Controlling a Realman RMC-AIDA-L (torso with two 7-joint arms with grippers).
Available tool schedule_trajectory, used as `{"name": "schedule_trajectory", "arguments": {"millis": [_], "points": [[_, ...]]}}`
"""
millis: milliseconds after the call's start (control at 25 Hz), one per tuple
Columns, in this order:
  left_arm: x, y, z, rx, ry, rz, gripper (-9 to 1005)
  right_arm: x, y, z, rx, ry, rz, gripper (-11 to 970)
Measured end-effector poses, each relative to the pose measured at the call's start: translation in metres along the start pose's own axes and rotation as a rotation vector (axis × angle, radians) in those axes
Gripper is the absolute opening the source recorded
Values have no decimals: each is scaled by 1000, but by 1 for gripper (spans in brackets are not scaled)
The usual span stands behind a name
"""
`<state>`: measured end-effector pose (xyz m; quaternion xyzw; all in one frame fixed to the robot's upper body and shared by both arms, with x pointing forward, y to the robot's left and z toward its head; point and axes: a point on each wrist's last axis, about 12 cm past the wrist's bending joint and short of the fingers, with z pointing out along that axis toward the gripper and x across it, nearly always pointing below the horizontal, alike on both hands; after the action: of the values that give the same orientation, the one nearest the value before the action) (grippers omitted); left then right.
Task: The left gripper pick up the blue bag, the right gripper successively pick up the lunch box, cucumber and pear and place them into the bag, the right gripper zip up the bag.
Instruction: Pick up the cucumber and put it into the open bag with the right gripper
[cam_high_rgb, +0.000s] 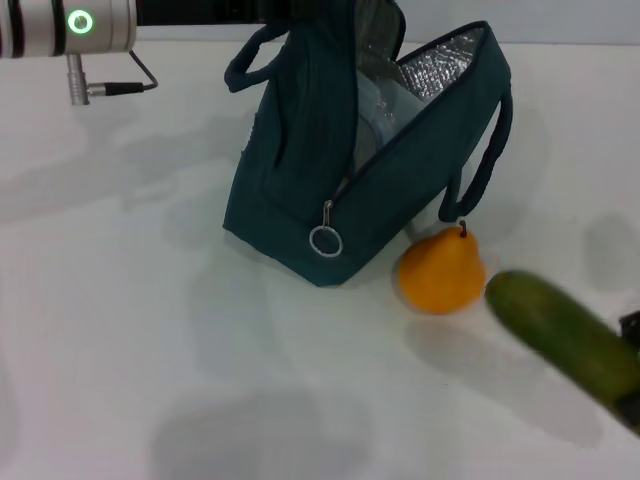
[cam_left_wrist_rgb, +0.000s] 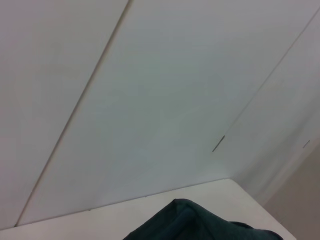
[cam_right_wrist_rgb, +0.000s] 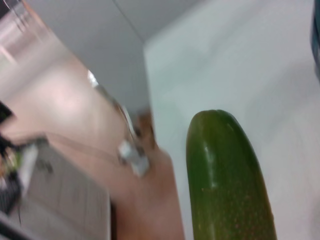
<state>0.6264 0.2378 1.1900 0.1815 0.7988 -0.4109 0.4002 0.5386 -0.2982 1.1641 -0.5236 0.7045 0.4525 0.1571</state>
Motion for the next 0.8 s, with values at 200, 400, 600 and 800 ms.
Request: {"name": "schedule_trajectory", "arguments": {"millis": [200, 400, 600, 800], "points": [[1, 0, 0, 0, 5, 10, 72, 20, 12, -25, 32, -266, -64, 640], [1, -3, 1, 22, 13, 2, 72, 27, 21, -35, 96, -451, -162, 640], [-1, -11, 2, 78, 26, -36, 72, 25, 19, -27, 195, -601, -273, 640], [-1, -15, 0, 121, 22, -58, 72, 16, 15, -16, 306, -733, -456, 640]]}}
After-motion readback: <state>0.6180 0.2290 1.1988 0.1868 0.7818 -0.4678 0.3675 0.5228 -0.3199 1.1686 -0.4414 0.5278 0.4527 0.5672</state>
